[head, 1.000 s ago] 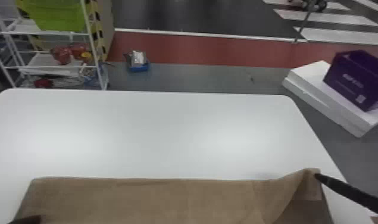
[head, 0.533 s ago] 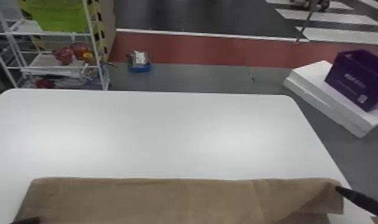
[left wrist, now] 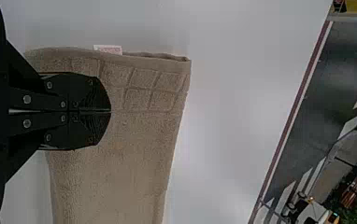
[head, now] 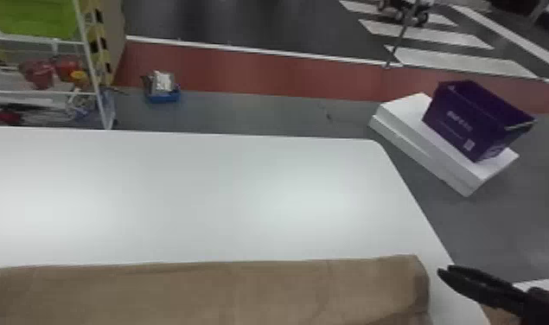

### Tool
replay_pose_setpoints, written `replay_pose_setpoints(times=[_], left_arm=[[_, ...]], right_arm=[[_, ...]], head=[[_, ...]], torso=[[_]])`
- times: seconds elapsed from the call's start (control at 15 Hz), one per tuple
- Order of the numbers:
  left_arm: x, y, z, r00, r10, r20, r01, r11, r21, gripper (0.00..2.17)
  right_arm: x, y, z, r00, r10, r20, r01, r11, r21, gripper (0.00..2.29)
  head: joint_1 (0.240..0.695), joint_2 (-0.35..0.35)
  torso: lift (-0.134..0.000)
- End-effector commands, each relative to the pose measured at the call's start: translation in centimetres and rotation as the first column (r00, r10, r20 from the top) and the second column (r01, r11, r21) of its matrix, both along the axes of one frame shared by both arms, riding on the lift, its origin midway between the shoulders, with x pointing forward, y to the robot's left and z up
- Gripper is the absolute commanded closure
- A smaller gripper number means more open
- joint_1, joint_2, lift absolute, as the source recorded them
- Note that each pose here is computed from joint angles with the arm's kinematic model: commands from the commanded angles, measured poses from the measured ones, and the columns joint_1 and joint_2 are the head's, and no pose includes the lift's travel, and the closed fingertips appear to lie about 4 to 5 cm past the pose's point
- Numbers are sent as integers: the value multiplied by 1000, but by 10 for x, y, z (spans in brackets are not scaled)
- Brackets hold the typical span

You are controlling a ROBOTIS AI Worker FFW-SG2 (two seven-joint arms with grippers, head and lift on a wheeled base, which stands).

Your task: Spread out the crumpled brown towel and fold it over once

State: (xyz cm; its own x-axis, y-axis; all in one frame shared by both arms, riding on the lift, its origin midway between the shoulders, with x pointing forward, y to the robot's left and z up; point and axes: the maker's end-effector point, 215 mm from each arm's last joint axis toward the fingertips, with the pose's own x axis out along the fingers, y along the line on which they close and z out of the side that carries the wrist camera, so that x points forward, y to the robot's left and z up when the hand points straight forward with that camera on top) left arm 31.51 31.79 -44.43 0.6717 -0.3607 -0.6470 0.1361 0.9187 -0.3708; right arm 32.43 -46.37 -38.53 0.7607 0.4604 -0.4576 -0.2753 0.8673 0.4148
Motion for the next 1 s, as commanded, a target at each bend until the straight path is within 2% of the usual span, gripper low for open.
replay_pose_setpoints(times=[0.0,0.07,0.27,0.33,0.47,0.6,0.93], left_arm=[[-5,3,11,1000,19,-2,-19,999,-30,1889],[-8,4,12,1000,27,-9,-27,999,-42,1889],[-9,3,9,1000,27,-17,-27,998,-52,1889],[-6,1,7,1000,24,-17,-25,998,-60,1889],[-6,0,5,1000,21,-20,-22,998,-61,1889],[-7,0,4,1000,19,-22,-20,998,-64,1889],[-7,2,3,1000,19,-24,-20,998,-68,1889]], right_arm=[[4,-2,0,1000,-11,2,11,1000,-12,60],[3,-1,4,1000,-16,8,16,1000,13,73],[-8,7,-3,1000,8,-19,-8,1000,-3,248],[-10,8,-11,999,16,-33,-16,1000,-19,319],[-9,11,-19,998,50,-26,-52,996,-79,319],[-7,13,-19,998,64,-9,-65,992,-104,323],[-2,34,-46,989,133,-61,-141,975,-174,407]], head=[[695,-260],[695,-264],[695,-260],[695,-257],[695,-255],[695,-255],[695,-230]], torso=[[-123],[-123],[-123],[-123],[-123],[-123],[-123]])
